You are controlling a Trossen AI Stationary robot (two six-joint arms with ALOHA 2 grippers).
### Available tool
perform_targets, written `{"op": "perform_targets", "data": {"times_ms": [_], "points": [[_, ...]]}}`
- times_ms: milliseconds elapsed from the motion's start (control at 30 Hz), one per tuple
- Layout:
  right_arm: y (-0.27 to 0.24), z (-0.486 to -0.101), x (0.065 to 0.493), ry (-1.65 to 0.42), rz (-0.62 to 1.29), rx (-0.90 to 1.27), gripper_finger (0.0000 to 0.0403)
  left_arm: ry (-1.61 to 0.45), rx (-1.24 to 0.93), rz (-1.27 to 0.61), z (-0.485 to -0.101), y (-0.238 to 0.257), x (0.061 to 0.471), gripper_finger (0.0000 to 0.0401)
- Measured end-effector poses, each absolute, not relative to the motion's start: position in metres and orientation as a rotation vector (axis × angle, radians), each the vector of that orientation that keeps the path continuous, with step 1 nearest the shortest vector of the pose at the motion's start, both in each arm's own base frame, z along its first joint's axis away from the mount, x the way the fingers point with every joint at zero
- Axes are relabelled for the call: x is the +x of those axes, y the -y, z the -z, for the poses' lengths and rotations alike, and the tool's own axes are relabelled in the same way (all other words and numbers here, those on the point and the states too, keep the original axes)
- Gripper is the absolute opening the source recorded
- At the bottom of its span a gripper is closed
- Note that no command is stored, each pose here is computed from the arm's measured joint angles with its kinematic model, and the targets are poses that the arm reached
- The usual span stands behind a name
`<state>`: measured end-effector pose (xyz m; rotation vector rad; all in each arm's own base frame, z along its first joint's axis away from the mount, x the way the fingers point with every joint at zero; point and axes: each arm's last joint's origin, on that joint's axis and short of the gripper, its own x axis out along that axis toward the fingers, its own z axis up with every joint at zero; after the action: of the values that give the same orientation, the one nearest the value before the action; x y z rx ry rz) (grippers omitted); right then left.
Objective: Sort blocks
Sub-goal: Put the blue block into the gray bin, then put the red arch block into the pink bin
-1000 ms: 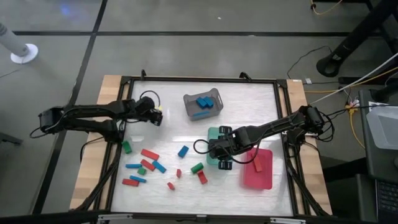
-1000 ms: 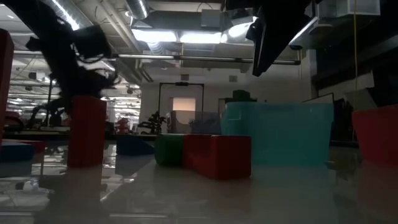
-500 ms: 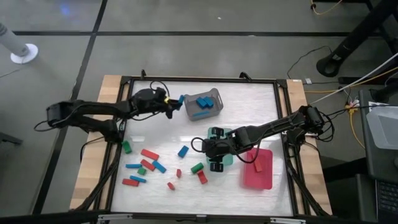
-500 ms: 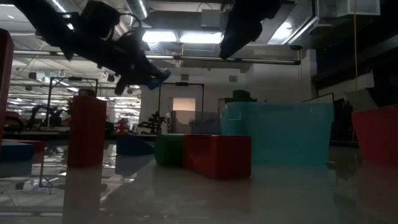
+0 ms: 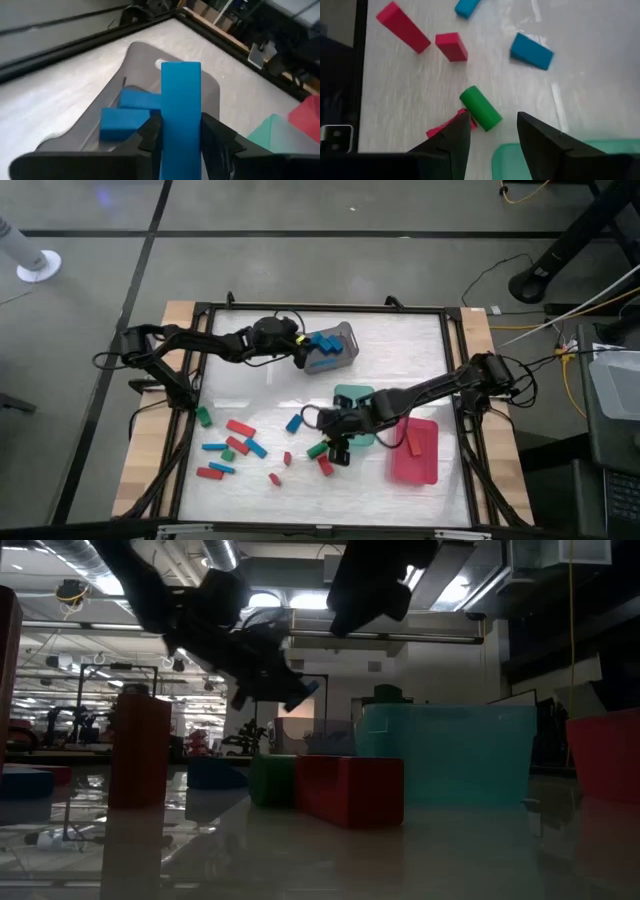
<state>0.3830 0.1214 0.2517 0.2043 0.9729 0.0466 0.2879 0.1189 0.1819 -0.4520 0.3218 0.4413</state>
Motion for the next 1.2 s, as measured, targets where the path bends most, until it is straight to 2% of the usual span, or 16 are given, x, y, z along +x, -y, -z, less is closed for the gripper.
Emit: {"op": "perform_targets", "data": {"times_ms": [100,267,600,800,1200], "points": [[-0.132,-0.237,0.388,-0.991,-0.089,0.15,0.0163,-0.352,-0.363,-0.416,-0.18,-0.119,0.296,0.0095],[-0.148,-0.212,0.397,-0.989,-0.158,0.059,0.0163,-0.411,-0.229,-0.383,-0.171,-0.118,0.3,0.013],[-0.154,-0.19,0.406,-0.978,-0.175,-0.017,0.0163,-0.423,-0.207,-0.376,-0.17,-0.117,0.301,0.0184],[-0.157,-0.191,0.407,-0.961,-0.176,-0.045,0.0163,-0.416,-0.207,-0.371,-0.174,-0.116,0.299,0.0186],[-0.201,-0.217,0.396,-0.949,-0.132,0.142,0.0163,-0.389,-0.116,-0.352,-0.215,-0.108,0.279,0.0184]]}}
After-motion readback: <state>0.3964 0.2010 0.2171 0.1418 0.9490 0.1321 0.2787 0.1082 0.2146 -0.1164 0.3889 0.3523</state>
